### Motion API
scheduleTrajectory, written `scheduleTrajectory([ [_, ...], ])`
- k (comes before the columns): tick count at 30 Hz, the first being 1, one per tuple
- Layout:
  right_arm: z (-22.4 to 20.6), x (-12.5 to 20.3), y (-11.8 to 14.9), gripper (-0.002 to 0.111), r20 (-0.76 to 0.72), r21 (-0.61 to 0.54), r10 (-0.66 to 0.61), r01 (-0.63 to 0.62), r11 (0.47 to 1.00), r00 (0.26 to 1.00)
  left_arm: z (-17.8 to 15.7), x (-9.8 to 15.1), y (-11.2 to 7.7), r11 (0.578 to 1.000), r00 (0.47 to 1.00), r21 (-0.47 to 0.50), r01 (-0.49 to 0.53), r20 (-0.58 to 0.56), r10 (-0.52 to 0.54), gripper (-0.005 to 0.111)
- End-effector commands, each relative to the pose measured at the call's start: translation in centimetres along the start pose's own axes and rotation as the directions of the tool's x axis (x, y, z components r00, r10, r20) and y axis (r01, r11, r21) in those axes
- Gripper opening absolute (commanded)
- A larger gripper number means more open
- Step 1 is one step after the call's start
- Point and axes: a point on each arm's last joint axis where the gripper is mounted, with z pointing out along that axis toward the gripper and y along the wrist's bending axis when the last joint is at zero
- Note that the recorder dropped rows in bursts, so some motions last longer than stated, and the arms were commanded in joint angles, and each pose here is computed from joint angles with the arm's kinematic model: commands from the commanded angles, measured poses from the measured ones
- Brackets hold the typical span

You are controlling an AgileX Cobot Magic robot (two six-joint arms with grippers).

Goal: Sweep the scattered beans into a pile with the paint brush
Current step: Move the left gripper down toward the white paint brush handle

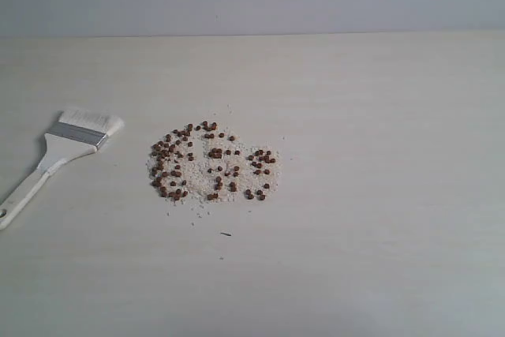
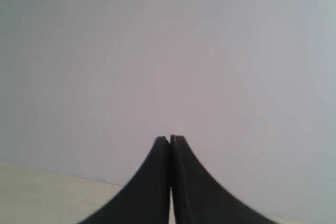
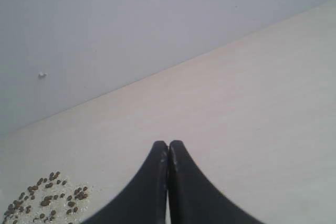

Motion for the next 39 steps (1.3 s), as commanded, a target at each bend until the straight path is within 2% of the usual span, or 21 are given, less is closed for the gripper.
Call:
scheduleTrajectory([
  [1, 0.0, 0.0, -0.1, 0.000, 0.010, 0.002, -0.008, 0.008, 1.000, 1.000, 0.5, -0.6, -0.2, 1.000, 1.000, 0.000, -0.004, -0.011, 0.004, 0.000],
  [18, 0.0, 0.0, -0.1, 0.000, 0.010, 0.002, -0.008, 0.008, 1.000, 1.000, 0.5, -0.1, 0.1, 0.999, 0.998, -0.032, -0.007, -0.070, 0.005, 0.000],
  [23, 0.0, 0.0, -0.1, 0.000, 0.010, 0.002, -0.008, 0.008, 1.000, 1.000, 0.6, 0.6, 0.4, 0.997, 0.990, -0.071, 0.005, -0.141, -0.015, 0.000],
  [27, 0.0, 0.0, -0.1, 0.000, 0.010, 0.002, -0.008, 0.008, 1.000, 1.000, 2.4, -0.4, 0.2, 0.996, 0.981, -0.091, 0.005, -0.191, -0.022, 0.000],
  [31, 0.0, 0.0, -0.1, 0.000, 0.010, 0.002, -0.008, 0.008, 1.000, 1.000, 6.1, -2.6, -0.3, 0.990, 0.952, -0.137, -0.044, -0.307, 0.000, 0.000],
  [33, 0.0, 0.0, -0.1, 0.000, 0.010, 0.002, -0.008, 0.008, 1.000, 1.000, 8.3, -3.1, -0.2, 0.978, 0.901, -0.167, -0.123, -0.433, 0.039, 0.000],
  [35, 0.0, 0.0, -0.1, 0.000, 0.010, 0.002, -0.006, 0.006, 1.000, 1.000, 10.7, -3.7, -0.1, 0.959, 0.819, -0.168, -0.228, -0.566, 0.096, 0.000],
  [36, 0.0, 0.0, -0.1, 0.000, 0.010, 0.002, -0.006, 0.006, 1.000, 1.000, 12.9, -4.2, 0.0, 0.937, 0.714, -0.155, -0.314, -0.689, 0.125, 0.000],
  [37, 0.0, 0.0, -0.1, 0.000, 0.010, 0.002, -0.006, 0.006, 1.000, 1.000, 14.1, -4.6, 0.1, 0.926, 0.652, -0.151, -0.346, -0.748, 0.121, 0.000],
  [38, 0.0, 0.0, -0.1, 0.000, 0.010, 0.002, -0.006, 0.006, 1.000, 1.000, 16.2, -5.0, 0.2, 0.911, 0.537, -0.142, -0.388, -0.838, 0.098, 0.000],
  [39, 0.0, 0.0, -0.1, 0.000, 0.010, 0.002, -0.006, 0.006, 1.000, 1.000, 17.2, -5.1, 0.3, 0.905, 0.474, -0.135, -0.404, -0.877, 0.081, 0.000],
])
